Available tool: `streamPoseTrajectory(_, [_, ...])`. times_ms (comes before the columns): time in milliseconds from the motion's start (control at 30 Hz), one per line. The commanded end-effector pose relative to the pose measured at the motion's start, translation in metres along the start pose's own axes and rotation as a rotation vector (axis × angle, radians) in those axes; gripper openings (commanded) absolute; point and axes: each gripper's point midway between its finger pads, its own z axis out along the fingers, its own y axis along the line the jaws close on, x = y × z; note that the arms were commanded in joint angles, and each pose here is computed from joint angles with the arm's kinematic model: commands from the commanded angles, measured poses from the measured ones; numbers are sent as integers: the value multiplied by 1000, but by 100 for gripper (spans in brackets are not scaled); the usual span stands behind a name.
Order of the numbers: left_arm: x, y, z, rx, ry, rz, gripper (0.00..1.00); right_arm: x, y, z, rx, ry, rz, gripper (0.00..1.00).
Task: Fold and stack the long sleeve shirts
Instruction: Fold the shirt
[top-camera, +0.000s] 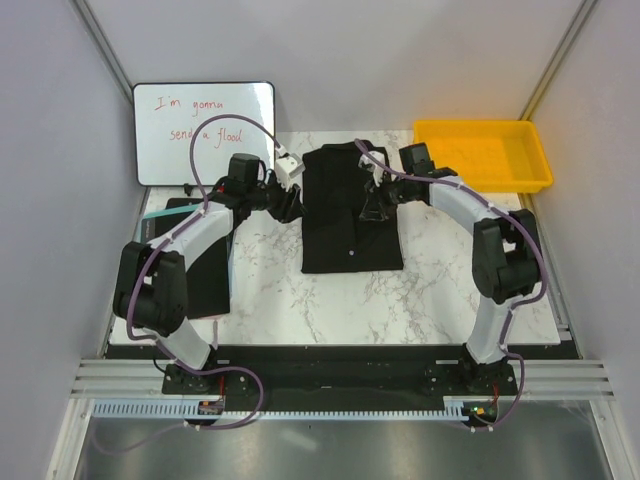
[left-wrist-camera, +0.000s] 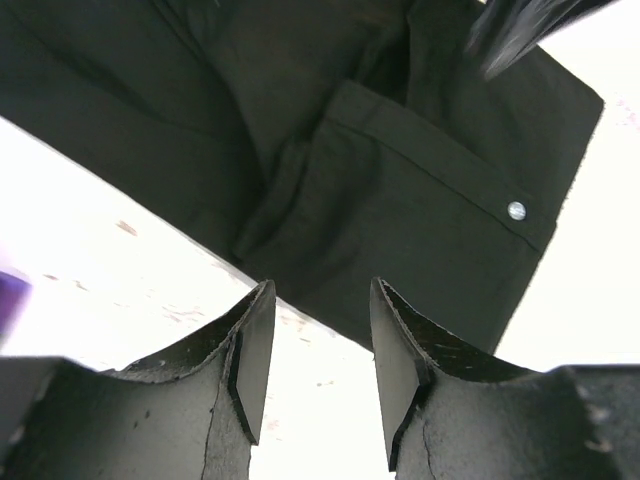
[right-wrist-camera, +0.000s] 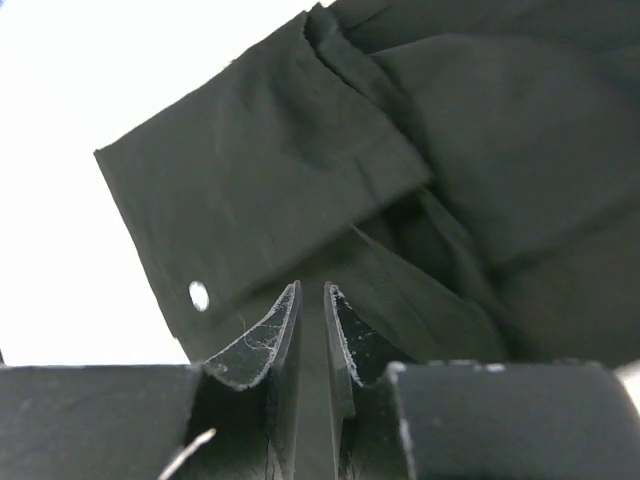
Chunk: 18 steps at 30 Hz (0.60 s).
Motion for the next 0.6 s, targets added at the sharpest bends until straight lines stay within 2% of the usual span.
streamPoseTrajectory(0, [0,-12,4,40,-2,-134,50,11,-3,35,-31,-20,215,21])
streamPoseTrajectory(167, [1,-10,8,45,3,-134,49,29,-13,59,-24,4,252,22])
streamPoseTrajectory(567, [16,-8,18,58,44,-153,49,4,-46,81,56,-112,326,24])
